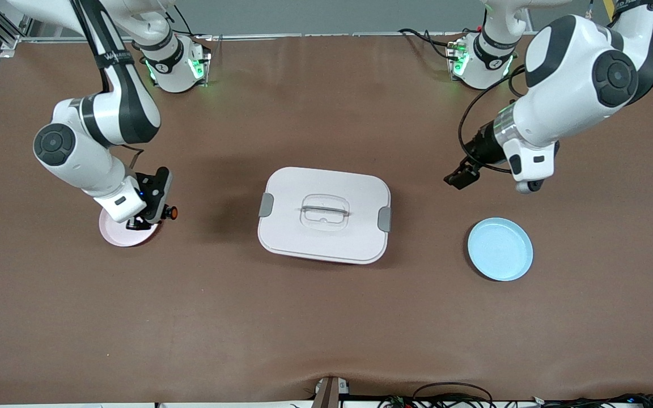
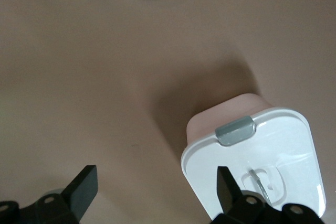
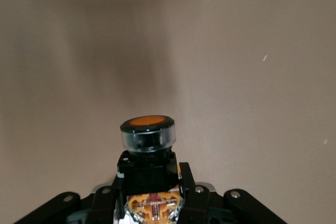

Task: Transfer orange switch to right arm and place
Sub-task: 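Carry the switch over the white plate while the left gripper withdraws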

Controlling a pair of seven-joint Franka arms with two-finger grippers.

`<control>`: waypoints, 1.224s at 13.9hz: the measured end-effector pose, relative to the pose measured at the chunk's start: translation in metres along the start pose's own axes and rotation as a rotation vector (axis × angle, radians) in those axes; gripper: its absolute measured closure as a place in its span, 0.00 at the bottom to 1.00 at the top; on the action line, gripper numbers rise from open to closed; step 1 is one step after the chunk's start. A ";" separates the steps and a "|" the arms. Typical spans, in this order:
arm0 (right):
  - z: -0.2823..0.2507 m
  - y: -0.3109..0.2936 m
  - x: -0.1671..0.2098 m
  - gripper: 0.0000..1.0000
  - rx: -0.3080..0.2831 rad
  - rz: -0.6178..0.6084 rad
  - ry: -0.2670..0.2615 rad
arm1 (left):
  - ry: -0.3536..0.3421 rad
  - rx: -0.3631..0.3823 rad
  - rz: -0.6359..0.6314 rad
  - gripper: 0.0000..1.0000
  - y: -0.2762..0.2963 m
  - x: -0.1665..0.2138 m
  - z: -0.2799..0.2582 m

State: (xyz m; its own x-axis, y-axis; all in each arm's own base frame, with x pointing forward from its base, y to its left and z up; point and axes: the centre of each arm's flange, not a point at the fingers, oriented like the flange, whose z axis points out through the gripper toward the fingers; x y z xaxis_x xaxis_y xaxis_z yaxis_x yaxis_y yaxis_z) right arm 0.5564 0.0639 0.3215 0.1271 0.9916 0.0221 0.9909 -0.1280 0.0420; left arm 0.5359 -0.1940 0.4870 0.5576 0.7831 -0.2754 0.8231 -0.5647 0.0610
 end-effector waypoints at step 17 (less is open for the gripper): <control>0.115 -0.033 -0.131 0.59 0.027 0.005 -0.014 | 0.208 0.157 0.868 0.00 -0.047 0.119 -0.043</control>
State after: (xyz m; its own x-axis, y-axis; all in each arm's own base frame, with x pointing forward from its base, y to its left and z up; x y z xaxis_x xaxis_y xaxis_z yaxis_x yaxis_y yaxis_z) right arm 0.5123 -0.0600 0.2019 0.1323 0.9912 0.0079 0.9911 -0.1324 0.0154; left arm 0.5682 -0.0628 0.4926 0.9961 0.0875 -0.0143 0.0879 -0.9957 0.0306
